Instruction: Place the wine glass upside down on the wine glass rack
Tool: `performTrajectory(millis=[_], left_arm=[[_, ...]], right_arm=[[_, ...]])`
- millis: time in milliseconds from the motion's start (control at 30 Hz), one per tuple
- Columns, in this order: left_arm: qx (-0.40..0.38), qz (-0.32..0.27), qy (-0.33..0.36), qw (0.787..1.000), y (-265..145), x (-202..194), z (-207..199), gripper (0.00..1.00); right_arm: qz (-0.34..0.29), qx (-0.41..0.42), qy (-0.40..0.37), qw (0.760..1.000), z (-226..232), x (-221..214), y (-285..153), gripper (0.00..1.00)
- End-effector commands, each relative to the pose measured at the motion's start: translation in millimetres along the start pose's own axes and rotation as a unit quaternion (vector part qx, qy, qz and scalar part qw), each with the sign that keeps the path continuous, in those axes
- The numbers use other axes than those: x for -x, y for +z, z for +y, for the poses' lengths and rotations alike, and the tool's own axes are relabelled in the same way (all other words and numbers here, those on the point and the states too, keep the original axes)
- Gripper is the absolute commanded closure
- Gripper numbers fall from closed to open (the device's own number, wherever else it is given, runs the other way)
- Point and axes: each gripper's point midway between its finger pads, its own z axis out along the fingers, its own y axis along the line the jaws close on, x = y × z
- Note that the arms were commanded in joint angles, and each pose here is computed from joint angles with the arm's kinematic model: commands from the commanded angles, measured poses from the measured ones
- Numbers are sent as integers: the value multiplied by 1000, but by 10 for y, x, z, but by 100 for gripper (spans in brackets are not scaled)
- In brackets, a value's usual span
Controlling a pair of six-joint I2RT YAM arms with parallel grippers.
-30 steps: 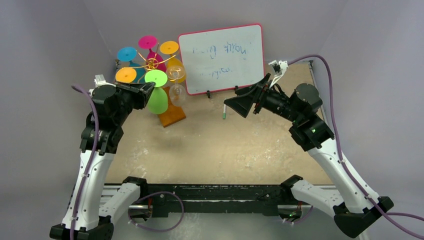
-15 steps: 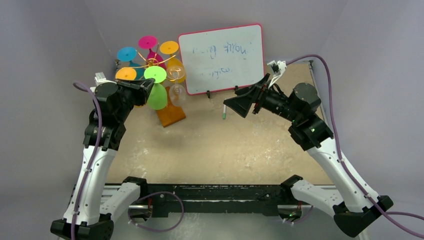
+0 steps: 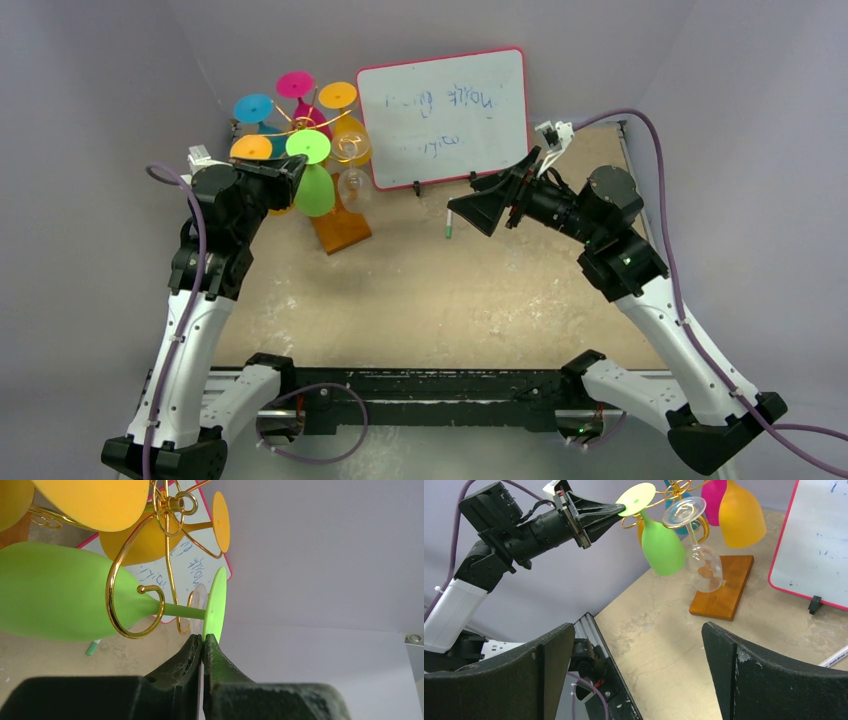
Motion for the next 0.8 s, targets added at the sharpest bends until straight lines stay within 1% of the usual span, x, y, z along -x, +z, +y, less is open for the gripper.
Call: performTrajectory(millis=[0, 767], left_arm=[[-37, -35, 3, 999, -38, 140, -201, 100], [-42, -42, 10, 998, -37, 166, -224, 100]], right_arm=[[-38, 15, -29, 999, 163, 246, -63, 0], [-36, 16, -28, 999, 148, 221, -53, 0]])
